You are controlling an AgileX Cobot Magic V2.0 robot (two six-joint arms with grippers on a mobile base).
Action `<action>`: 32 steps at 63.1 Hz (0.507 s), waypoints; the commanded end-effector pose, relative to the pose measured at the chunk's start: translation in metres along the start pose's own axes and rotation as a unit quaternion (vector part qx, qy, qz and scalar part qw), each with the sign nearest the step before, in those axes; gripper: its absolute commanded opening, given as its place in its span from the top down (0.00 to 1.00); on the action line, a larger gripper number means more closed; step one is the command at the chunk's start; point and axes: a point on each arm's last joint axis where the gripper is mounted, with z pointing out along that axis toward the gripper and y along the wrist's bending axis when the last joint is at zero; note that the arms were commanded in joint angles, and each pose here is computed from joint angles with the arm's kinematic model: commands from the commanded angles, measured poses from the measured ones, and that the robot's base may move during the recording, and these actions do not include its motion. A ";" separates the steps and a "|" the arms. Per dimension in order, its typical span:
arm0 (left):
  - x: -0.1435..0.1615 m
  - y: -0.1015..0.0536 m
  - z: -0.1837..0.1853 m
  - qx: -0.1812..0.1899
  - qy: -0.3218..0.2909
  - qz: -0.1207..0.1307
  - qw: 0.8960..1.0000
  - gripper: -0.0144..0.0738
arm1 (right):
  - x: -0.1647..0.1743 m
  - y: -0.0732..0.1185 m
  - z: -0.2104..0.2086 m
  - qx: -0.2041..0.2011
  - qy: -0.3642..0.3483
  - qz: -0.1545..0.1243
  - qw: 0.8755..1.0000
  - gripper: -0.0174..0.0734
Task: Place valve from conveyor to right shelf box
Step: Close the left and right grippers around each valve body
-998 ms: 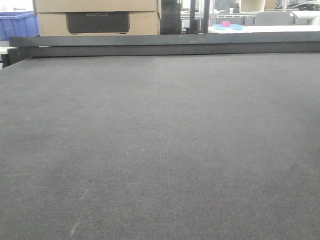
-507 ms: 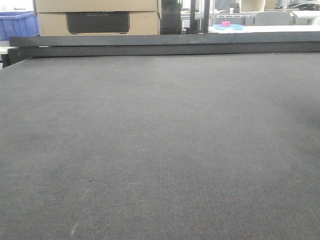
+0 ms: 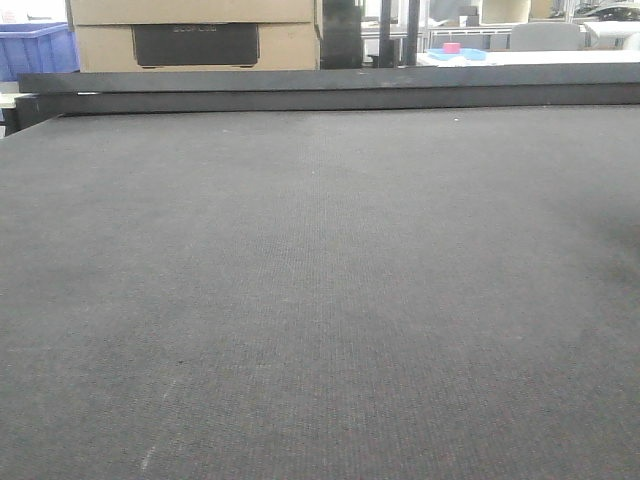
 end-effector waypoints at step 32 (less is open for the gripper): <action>-0.003 0.000 -0.002 0.003 -0.009 -0.005 1.000 0.96 | -0.008 -0.005 0.013 0.007 0.015 -0.002 1.000 0.25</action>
